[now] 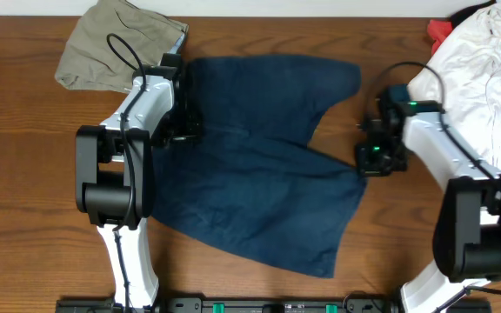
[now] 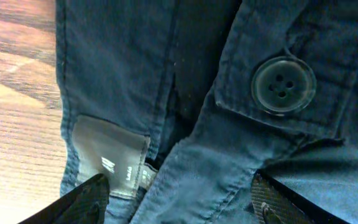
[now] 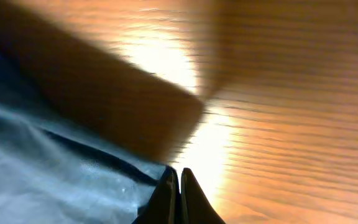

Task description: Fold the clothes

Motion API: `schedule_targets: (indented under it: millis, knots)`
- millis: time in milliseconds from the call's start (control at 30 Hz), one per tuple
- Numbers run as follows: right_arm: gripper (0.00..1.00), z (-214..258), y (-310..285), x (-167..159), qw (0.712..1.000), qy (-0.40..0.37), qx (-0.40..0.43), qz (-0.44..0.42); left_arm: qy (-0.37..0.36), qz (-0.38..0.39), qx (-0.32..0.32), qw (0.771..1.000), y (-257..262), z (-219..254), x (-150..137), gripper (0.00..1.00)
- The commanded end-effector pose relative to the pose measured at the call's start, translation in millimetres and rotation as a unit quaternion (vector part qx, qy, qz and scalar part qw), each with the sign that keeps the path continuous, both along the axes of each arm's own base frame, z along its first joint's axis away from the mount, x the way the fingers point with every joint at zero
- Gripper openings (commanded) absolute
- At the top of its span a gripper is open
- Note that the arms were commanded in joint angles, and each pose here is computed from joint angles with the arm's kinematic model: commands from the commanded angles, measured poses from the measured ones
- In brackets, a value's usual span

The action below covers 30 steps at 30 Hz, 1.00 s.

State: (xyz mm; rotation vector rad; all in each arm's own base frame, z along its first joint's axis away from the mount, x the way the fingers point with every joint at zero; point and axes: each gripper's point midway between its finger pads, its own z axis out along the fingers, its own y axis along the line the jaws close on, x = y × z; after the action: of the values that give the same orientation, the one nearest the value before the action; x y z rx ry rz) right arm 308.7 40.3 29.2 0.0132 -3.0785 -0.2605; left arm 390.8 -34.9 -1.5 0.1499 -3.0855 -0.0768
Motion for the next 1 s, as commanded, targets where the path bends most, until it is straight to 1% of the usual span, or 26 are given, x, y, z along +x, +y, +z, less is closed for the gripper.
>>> schedule_targets:
  millis: [0, 33, 67, 100, 133, 233, 300, 367, 533, 600, 633, 700, 833, 967]
  knots:
    - [0.05, 6, -5, 3, 0.998, -0.005, 0.037, -0.041, 0.054, -0.003, 0.002, 0.999, -3, -31, -24, 0.75]
    - [0.11, 7, -2, 5, 0.998, -0.010, 0.055, -0.039, 0.053, -0.003, 0.002, 0.999, -4, -31, -23, 0.75]
    - [0.20, 9, 3, 9, 0.996, -0.019, 0.076, -0.032, 0.051, -0.003, 0.002, 0.999, -4, -32, -23, 0.75]
    - [0.34, 11, 8, 13, 0.995, -0.028, 0.092, -0.027, 0.051, -0.003, 0.002, 0.999, -4, -32, -23, 0.75]
    - [0.44, 13, 12, 18, 0.994, -0.038, 0.103, -0.026, 0.051, -0.003, 0.002, 0.999, -4, -32, -23, 0.75]
    - [0.59, 19, 23, 37, 0.988, -0.080, 0.131, -0.017, 0.051, -0.003, 0.002, 0.999, -4, -32, -23, 0.75]
    - [0.64, 23, 29, 54, 0.983, -0.113, 0.140, -0.018, 0.051, -0.003, 0.002, 0.999, -4, -32, -23, 0.75]
    - [0.64, 26, 34, 71, 0.979, -0.151, 0.136, -0.009, 0.051, -0.003, 0.002, 0.999, -4, -32, -23, 0.75]
    - [0.62, 30, 40, 109, 0.970, -0.231, 0.071, -0.007, 0.051, -0.003, 0.002, 0.999, -4, -32, -23, 0.75]
    - [0.57, 32, 47, 118, 0.966, -0.251, 0.064, 0.001, 0.050, -0.003, 0.001, 0.999, -4, -32, -22, 0.75]
    - [0.52, 33, 53, 122, 0.963, -0.261, 0.060, 0.005, 0.050, -0.003, 0.001, 0.999, -4, -32, -22, 0.75]
    - [0.52, 30, 61, 126, 0.962, -0.270, 0.052, 0.013, 0.049, -0.003, 0.001, 0.999, -4, -32, -22, 0.75]
    - [0.48, 14, 74, 129, 0.962, -0.270, 0.033, 0.021, 0.047, -0.003, 0.001, 0.999, -4, -32, -21, 0.75]
    - [0.41, -2, 85, 137, 0.960, -0.277, 0.035, 0.025, 0.045, -0.003, 0.001, 0.999, -4, -32, -20, 0.75]
